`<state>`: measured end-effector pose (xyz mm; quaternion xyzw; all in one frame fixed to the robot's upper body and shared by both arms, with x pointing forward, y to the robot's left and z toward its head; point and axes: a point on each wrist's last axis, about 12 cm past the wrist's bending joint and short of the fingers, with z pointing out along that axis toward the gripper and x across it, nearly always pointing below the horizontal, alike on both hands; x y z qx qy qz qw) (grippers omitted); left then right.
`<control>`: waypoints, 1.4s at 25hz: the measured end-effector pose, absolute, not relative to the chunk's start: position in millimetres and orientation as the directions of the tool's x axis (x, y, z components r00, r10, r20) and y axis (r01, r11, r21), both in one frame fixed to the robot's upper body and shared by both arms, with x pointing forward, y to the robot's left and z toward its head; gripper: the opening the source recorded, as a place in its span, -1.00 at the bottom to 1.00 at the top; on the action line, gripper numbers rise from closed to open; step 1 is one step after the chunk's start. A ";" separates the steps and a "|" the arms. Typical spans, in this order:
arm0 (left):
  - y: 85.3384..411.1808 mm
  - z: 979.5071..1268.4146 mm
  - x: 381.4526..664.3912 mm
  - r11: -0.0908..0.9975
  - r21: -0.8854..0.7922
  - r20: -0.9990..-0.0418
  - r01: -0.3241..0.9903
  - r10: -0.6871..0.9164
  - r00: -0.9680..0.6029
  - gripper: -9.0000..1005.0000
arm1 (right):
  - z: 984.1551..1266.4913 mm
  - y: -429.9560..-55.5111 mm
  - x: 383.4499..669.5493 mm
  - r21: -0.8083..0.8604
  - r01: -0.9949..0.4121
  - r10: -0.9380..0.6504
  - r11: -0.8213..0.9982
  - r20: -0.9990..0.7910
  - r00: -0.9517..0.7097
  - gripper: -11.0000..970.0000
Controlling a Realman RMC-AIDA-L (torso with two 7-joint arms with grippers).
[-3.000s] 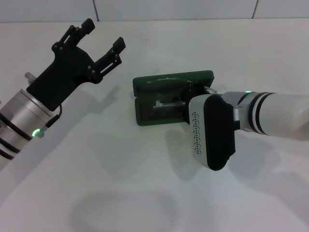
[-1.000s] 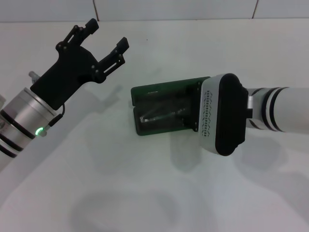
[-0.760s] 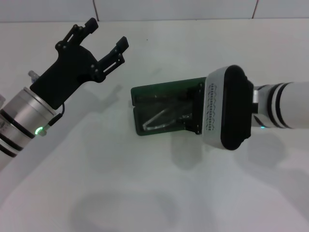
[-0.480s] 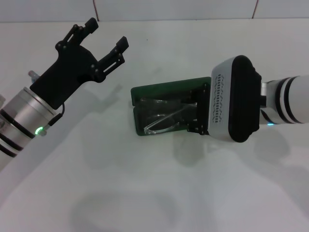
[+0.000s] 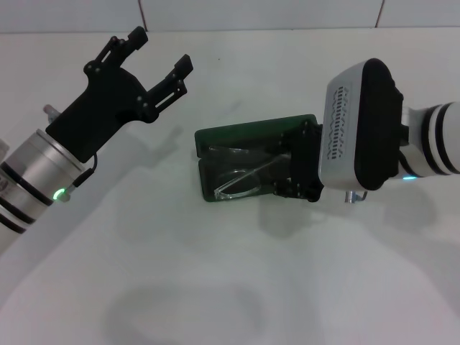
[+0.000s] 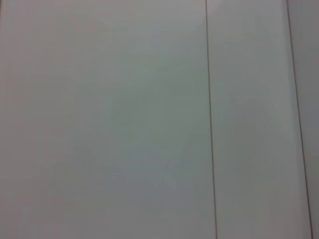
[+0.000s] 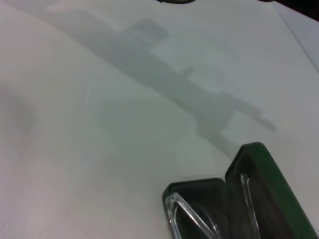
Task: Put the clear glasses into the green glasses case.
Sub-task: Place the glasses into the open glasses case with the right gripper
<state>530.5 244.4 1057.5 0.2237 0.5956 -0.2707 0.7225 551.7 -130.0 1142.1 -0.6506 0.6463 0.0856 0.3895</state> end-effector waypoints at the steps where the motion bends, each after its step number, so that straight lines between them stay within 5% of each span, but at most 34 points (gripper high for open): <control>1: 244.1 1057.8 530.8 0.753 0.001 -0.982 0.658 -0.125 0.145 0.70 | 1140.7 -129.4 552.2 -0.397 -0.907 -0.773 0.140 -0.616 0.150 -0.04; 18: 243.8 1058.5 531.2 0.751 0.004 -0.981 0.660 -0.125 0.148 0.70 | 1134.3 -101.1 540.9 -0.282 -0.959 -0.718 0.006 -0.669 0.192 -0.05; 35: 241.6 1061.5 534.3 0.746 0.012 -0.979 0.666 -0.126 0.159 0.70 | 1113.5 -89.6 568.8 -0.219 -0.975 -0.753 0.050 -0.649 0.107 -0.05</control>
